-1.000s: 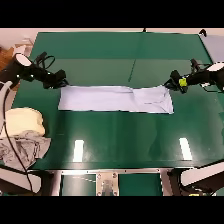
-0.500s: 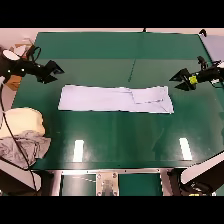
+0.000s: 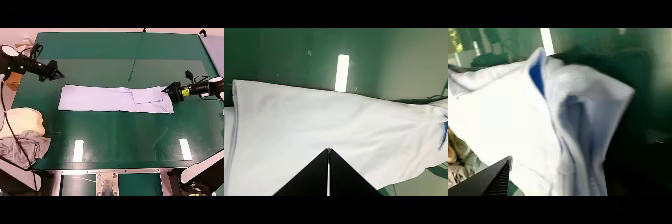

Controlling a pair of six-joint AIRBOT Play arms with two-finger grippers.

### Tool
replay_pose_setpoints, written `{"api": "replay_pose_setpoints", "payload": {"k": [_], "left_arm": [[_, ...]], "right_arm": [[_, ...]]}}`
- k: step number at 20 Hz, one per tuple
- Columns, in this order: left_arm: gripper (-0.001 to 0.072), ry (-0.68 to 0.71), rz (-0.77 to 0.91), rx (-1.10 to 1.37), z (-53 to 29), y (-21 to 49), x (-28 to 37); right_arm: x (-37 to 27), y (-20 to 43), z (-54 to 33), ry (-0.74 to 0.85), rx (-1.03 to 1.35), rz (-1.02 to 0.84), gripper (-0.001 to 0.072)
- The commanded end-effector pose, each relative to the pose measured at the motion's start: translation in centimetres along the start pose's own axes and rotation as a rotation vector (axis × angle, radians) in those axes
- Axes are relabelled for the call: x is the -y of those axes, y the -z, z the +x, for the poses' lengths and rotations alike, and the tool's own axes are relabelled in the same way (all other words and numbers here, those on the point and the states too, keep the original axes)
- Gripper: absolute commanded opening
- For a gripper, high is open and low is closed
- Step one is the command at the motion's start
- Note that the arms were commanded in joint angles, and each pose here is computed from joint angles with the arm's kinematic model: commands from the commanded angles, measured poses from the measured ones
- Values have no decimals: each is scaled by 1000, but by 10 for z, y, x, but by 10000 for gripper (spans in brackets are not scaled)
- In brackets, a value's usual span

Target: Fold the shirts.

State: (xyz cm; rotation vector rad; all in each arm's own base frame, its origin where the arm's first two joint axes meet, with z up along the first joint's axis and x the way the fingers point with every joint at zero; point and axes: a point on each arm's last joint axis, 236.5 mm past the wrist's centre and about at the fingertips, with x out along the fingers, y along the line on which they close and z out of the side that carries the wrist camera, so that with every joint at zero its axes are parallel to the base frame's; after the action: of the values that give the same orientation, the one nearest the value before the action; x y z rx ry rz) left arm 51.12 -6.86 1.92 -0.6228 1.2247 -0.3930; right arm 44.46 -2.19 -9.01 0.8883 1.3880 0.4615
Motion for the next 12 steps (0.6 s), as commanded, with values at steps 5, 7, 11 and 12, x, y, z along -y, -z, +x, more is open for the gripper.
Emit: {"api": "replay_pose_setpoints", "payload": {"k": [5,7,11,12], "left_arm": [[22,66,183,-73,48,31,77],[22,81,264,-69,72,42,108],[23,121,435,-70,145,86,177],[23,127,462,-85,170,104,190]], "right_arm": [[-9,7,30,21,-64,-113,38],[-17,-7,20,33,-32,-134,17],[-79,-21,-23,38,10,-255,16],[-100,-22,-37,46,35,-302,16]]}}
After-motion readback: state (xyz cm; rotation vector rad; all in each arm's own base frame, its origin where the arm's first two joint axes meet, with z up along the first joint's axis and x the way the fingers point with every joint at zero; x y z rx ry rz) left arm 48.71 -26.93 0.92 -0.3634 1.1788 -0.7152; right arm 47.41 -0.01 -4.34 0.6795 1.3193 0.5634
